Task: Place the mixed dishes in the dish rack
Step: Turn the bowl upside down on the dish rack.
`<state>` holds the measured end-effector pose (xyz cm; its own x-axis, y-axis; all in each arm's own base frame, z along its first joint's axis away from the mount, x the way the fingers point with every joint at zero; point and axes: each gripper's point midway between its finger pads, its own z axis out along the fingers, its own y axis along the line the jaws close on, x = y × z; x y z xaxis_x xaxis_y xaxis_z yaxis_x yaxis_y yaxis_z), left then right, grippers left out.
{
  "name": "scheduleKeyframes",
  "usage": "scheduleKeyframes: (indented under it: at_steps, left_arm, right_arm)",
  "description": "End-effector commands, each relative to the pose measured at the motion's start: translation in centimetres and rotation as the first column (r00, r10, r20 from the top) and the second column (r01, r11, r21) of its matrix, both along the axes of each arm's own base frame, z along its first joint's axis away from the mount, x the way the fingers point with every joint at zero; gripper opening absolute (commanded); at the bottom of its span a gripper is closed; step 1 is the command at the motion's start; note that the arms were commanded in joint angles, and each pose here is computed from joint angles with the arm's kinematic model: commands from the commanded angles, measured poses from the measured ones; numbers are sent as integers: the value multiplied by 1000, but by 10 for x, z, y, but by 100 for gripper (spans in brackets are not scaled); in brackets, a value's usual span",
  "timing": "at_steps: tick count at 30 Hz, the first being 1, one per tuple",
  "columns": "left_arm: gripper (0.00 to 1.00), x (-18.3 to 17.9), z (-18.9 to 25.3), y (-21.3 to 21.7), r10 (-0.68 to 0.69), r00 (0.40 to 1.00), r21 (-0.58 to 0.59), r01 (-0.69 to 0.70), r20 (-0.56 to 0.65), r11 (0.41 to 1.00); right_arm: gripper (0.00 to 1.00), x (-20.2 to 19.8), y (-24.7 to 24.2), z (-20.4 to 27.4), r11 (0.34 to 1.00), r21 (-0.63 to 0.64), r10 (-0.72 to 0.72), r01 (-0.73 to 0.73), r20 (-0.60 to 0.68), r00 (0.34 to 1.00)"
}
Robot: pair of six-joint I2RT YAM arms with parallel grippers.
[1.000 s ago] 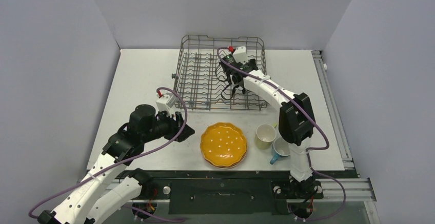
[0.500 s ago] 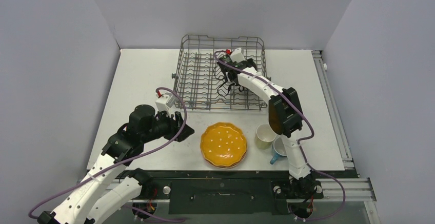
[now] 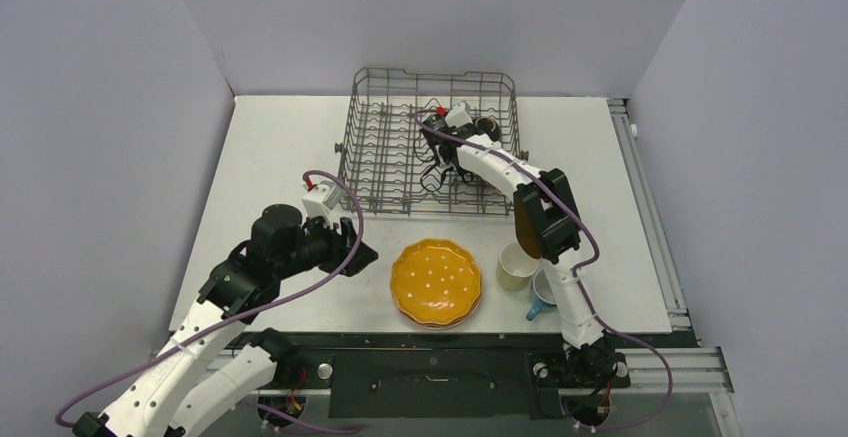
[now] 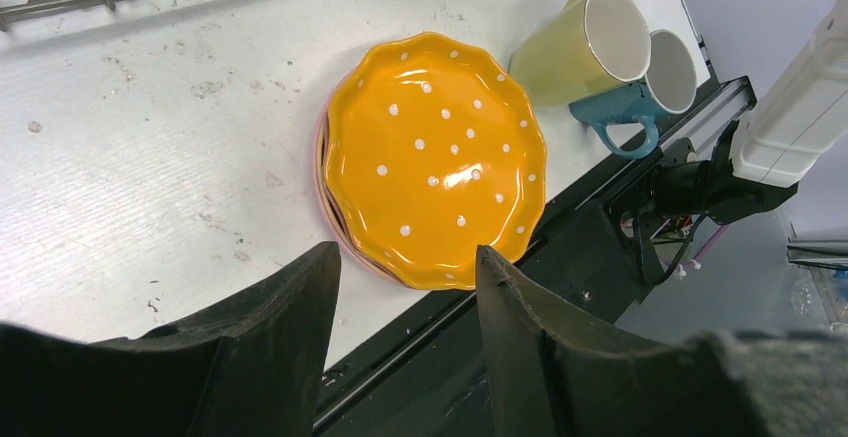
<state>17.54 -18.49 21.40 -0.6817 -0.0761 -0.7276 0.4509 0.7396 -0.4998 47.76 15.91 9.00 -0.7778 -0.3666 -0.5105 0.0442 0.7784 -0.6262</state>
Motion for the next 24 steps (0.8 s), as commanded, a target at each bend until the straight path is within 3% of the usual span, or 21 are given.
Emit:
scheduleKeyframes:
  at_steps: [1,6,12,17,24]
  left_arm:
    - [49,4,4,3,11,999,1,-11,33,1000]
    - [49,4,4,3,12,999,2,-12,35,1000]
    - [50,4,3,4,13,999,4,-13,31,1000]
    - [50,4,4,4,13,999,3,-13,34,1000]
    - [50,4,4,3,13,999,1,-13,35,1000]
  right_arm:
    - [0,6,-3,17,1000,-25,-13,14,43,999]
    - [5,4,-1,11,1000,-26,-10,11,34,999]
    - [33,1,4,13,1000,-8,-6,6,46,999]
    - [45,-2,16,14,998,67,8,-11,44,999]
    - [69,-4,26,12,989,145,17,-22,38,999]
